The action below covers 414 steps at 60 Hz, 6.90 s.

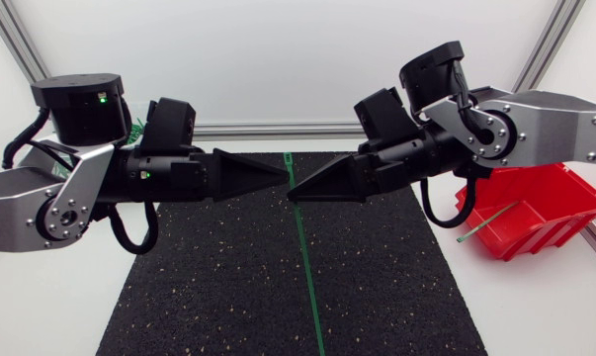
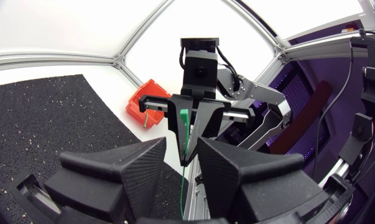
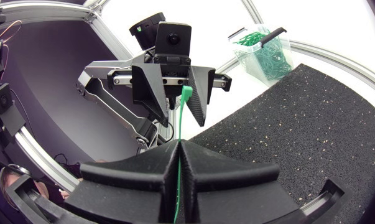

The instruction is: Take a green cable tie from the red box, thread the tail through the head to close it, then place it in the transparent bin on the left.

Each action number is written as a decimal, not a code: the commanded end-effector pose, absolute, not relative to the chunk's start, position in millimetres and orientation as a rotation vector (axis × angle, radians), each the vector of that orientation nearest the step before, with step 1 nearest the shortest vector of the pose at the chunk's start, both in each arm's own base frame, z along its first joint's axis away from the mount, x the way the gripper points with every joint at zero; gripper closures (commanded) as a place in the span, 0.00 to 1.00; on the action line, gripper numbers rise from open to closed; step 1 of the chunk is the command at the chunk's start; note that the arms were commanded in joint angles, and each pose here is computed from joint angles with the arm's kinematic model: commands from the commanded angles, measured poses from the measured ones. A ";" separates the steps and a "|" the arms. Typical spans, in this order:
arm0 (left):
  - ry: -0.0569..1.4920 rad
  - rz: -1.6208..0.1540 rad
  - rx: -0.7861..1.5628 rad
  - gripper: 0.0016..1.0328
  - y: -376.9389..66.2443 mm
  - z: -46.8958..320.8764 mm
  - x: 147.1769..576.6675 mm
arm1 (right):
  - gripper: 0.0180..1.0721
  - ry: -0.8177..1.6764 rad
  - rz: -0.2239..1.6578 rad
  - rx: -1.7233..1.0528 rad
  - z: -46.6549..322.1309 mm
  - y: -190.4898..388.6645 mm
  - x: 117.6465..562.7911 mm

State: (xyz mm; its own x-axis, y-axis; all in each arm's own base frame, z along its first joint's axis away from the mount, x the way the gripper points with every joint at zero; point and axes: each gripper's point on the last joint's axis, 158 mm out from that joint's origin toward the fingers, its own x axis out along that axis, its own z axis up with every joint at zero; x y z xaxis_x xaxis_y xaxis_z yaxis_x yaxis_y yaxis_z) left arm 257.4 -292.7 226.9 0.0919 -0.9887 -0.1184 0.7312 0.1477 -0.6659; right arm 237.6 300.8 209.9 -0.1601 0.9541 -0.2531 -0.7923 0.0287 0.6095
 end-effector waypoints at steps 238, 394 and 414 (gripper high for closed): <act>0.817 -1.263 -0.709 0.96 -237.7 237.5 303.8 | 0.03 0.448 1.218 -0.280 185.0 270.5 311.4; 0.995 -1.302 -0.802 0.96 -251.0 198.1 321.5 | 0.72 -1.069 1.362 -1.606 85.0 338.9 118.0; 0.996 -1.303 -0.801 0.96 -251.8 198.0 320.2 | 0.73 -1.066 1.412 -1.596 73.0 339.1 106.6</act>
State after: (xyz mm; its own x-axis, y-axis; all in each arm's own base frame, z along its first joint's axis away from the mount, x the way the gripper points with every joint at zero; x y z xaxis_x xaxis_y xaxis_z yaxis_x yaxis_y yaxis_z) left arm 320.4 -247.9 195.1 0.0128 -0.9890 -0.1471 0.3871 0.1405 -0.9113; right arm 112.8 341.5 83.6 0.0676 0.9300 -0.3613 0.1246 -0.3671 -0.9218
